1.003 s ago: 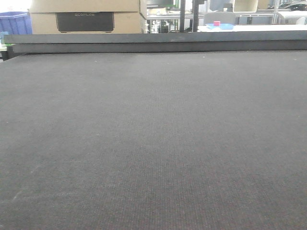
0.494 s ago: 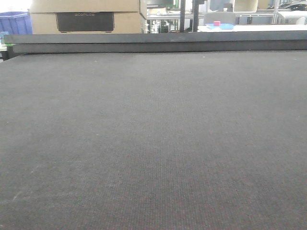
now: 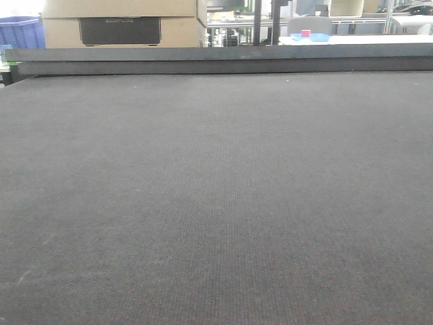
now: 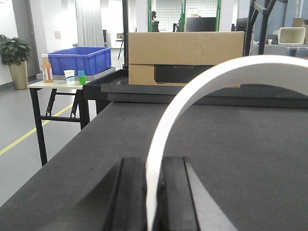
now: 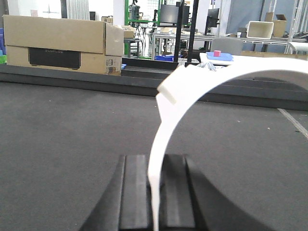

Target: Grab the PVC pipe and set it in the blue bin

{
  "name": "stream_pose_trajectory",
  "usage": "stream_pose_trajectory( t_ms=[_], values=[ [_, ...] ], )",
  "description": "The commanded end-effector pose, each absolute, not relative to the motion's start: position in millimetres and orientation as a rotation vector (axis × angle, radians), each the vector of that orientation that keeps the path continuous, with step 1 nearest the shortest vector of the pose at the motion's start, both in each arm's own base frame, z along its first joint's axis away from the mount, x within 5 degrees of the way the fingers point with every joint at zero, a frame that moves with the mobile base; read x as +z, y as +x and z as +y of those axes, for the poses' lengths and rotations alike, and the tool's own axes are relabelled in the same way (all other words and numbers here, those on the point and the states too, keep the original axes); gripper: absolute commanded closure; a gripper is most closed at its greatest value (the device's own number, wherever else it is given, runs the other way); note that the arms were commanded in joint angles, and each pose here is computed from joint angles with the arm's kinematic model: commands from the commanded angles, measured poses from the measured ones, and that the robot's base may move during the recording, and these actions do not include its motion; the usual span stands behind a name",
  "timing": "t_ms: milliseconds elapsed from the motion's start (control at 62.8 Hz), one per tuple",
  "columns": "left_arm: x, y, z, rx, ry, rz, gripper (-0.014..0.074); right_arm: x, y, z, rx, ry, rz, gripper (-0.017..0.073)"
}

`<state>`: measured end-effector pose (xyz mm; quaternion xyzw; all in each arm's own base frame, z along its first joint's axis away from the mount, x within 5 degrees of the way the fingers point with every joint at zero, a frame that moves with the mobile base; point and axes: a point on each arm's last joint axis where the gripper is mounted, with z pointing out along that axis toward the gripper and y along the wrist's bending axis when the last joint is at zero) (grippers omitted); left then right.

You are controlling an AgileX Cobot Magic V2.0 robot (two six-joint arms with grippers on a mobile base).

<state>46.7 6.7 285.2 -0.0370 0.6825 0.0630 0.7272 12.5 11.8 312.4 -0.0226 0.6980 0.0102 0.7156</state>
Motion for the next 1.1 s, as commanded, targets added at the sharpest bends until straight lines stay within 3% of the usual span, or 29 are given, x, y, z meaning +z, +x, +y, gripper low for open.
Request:
stream_pose_trajectory(
  t_ms=[0,1083],
  values=[
    [287.8,45.7,6.6,0.142,-0.079,1.47,0.0704,314.2,12.6,11.1,0.012,-0.045,1.515,0.0727],
    [287.8,45.7,6.6,0.142,-0.079,1.47,0.0704,314.2,12.6,11.1,0.012,-0.045,1.515,0.0727]
  ],
)
